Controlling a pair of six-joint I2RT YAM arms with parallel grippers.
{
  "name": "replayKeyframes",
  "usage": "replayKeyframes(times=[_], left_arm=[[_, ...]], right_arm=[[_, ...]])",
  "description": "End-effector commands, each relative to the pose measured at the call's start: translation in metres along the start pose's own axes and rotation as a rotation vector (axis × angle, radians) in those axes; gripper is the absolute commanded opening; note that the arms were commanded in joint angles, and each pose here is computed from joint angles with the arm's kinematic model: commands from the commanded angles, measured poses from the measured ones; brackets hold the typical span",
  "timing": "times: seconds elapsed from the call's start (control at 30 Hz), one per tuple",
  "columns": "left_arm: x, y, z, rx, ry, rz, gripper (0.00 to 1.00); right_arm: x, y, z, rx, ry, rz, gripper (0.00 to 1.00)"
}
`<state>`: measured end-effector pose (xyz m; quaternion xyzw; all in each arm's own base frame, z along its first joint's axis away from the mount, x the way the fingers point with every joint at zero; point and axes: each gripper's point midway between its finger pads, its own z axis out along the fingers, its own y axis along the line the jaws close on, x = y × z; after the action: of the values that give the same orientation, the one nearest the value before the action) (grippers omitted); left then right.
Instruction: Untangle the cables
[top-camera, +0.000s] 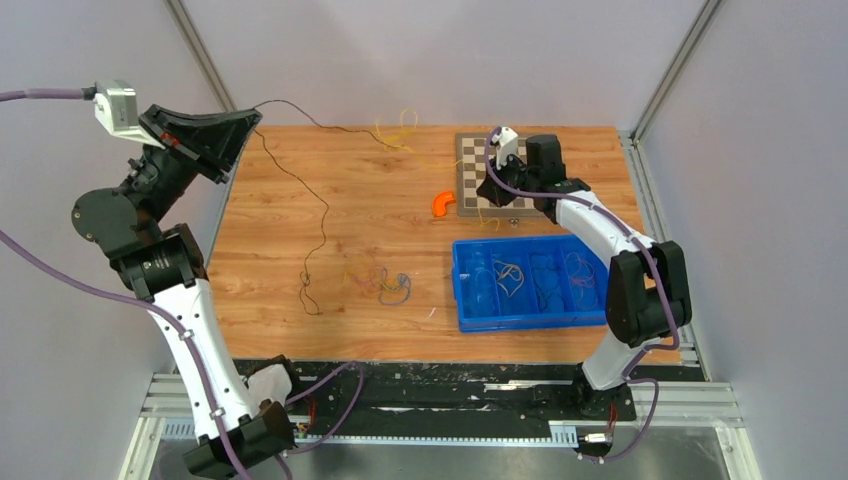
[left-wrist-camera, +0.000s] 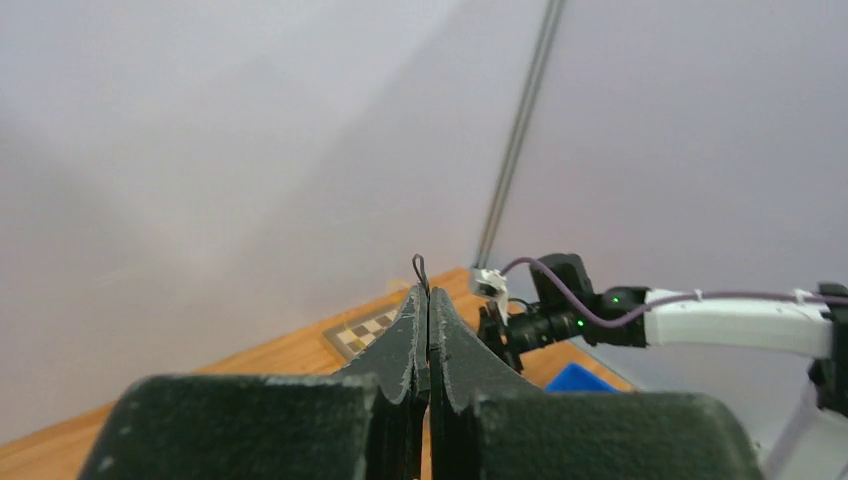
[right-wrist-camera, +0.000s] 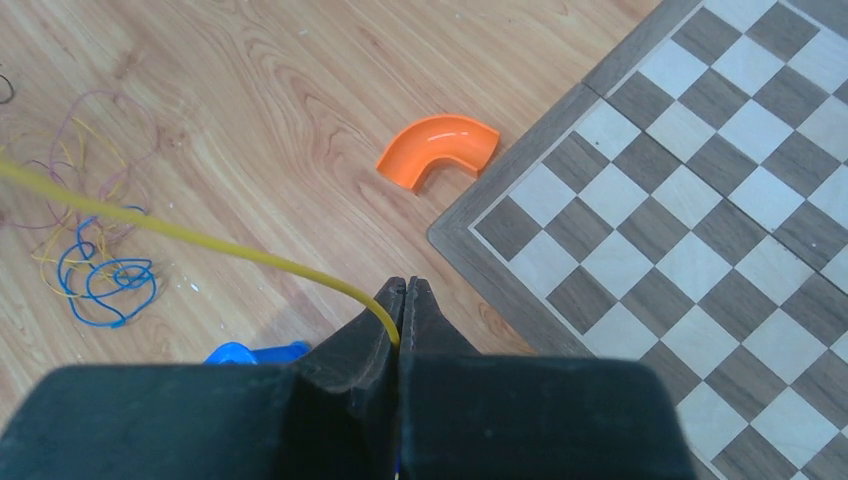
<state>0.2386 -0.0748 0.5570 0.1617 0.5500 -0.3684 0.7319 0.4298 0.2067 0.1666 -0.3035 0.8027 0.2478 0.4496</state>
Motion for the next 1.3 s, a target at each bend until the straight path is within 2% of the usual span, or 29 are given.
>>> replayKeyframes(times=[0.0,0.2,0.33,0.47,0.57,0.73,0.83,0.93,1.1,1.17,1.27], left_arm=[[-0.014,0.04,-0.005,-0.136,-0.074,-0.045,0.0],[0.02,0.098,-0.03,-0.325,-0.057,-0.075,0.0],[0.028,0.159,-0.068,-0.583,-0.098,-0.08,0.0],[0.081,0.185,-0.093,-0.655,0.059,-0.044,0.0],[0.138,0.223,-0.137,-0.864,0.19,-0.064,0.0],[0.222,0.243,-0.185,-0.986,0.386,-0.175,0.0],[0.254,0.262,-0.223,-1.136,0.486,-0.168,0.0],[0.288,0.275,-0.26,-1.233,0.609,-0.17,0.0],[0.315,0.276,-0.278,-1.234,0.705,-0.176,0.0],[0.32,0.27,-0.269,-1.158,0.721,-0.183,0.0],[0.325,0.244,-0.233,-0.924,0.717,-0.209,0.0]], right_arm=[[-0.045,0.0,-0.009,-0.021,-0.098,-0.034,0.0],[-0.091,-0.006,-0.027,-0.002,-0.191,-0.053,0.0],[-0.116,-0.037,-0.049,0.059,-0.249,-0.039,0.0],[-0.159,-0.03,-0.078,0.008,-0.345,-0.039,0.0],[-0.188,-0.03,-0.096,0.022,-0.403,-0.058,0.0],[-0.224,-0.043,-0.135,0.062,-0.487,-0.073,0.0],[-0.253,-0.056,-0.171,0.112,-0.564,-0.044,0.0],[-0.279,-0.088,-0.229,0.204,-0.659,-0.035,0.0],[-0.295,-0.103,-0.277,0.244,-0.725,-0.045,0.0],[-0.294,-0.097,-0.279,0.215,-0.72,-0.048,0.0],[-0.29,-0.078,-0.278,0.133,-0.703,-0.053,0.0]])
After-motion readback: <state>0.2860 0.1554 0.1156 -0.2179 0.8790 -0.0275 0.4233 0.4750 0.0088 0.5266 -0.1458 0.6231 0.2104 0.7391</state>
